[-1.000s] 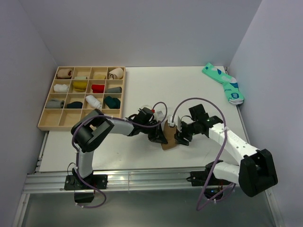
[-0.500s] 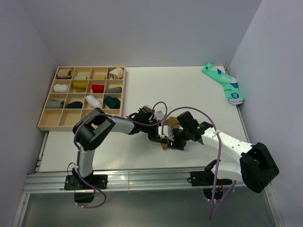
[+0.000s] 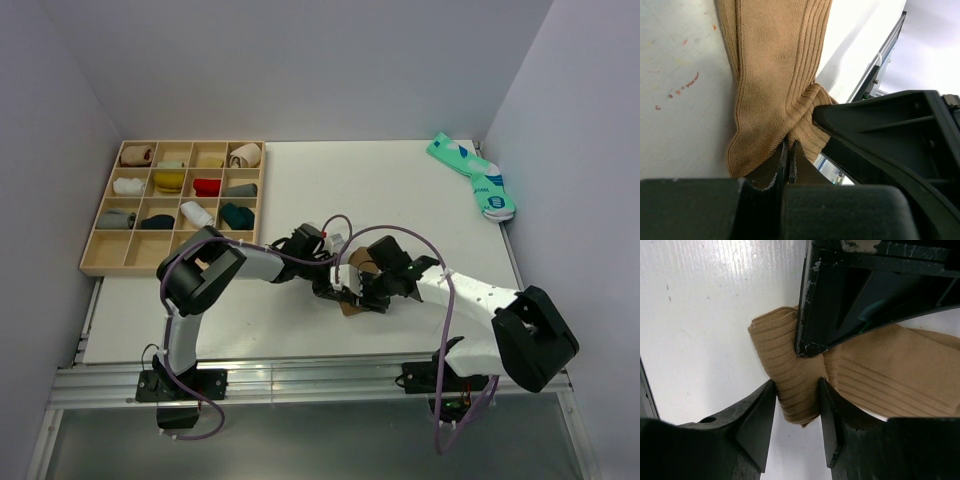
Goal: Roll the socks
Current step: Roll the sock at the center of the board.
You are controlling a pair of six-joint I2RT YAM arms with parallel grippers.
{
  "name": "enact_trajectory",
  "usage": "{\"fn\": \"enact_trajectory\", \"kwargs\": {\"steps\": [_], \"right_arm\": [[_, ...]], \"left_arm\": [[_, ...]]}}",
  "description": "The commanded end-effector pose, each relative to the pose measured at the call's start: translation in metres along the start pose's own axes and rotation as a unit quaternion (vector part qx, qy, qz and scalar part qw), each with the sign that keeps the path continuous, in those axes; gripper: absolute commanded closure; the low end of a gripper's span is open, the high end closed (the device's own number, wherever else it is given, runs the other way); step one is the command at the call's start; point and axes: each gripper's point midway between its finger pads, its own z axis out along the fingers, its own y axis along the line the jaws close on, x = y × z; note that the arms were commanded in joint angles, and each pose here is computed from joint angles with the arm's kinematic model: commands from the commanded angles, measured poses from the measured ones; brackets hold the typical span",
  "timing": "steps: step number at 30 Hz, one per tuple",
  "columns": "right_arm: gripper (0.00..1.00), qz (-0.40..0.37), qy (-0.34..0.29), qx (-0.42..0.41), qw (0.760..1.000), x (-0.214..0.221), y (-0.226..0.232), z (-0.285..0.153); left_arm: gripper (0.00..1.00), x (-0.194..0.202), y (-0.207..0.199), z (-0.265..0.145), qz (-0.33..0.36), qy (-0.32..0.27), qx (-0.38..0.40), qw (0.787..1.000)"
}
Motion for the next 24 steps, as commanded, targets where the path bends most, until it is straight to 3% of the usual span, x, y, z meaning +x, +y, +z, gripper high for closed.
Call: {"fn": "enact_trajectory", "kwargs": {"steps": [1,9,16,24], "right_arm": [[0.54,0.018,0.0,-0.013,1.0,-0.004,0.002,0.005],[0.51,0.031,0.008,-0.034,0.999,0.004,0.011,0.011],[0.73,0.061,0.018,-0.058,0.996,0.006,0.017,0.013],[0.8,0.128,0.023,-0.106,0.986,0.01,0.017,0.009]], "left_arm": [[1.0,0.008,0.039,0.006,-0.032,0.0,-0.056,0.998],[1.0,0.005,0.045,0.006,-0.047,-0.007,-0.056,0.997],[0.96,0.003,0.047,0.007,-0.057,-0.021,-0.05,0.997],[0.88,-0.001,0.046,0.0,-0.06,-0.063,-0.046,0.995]]}}
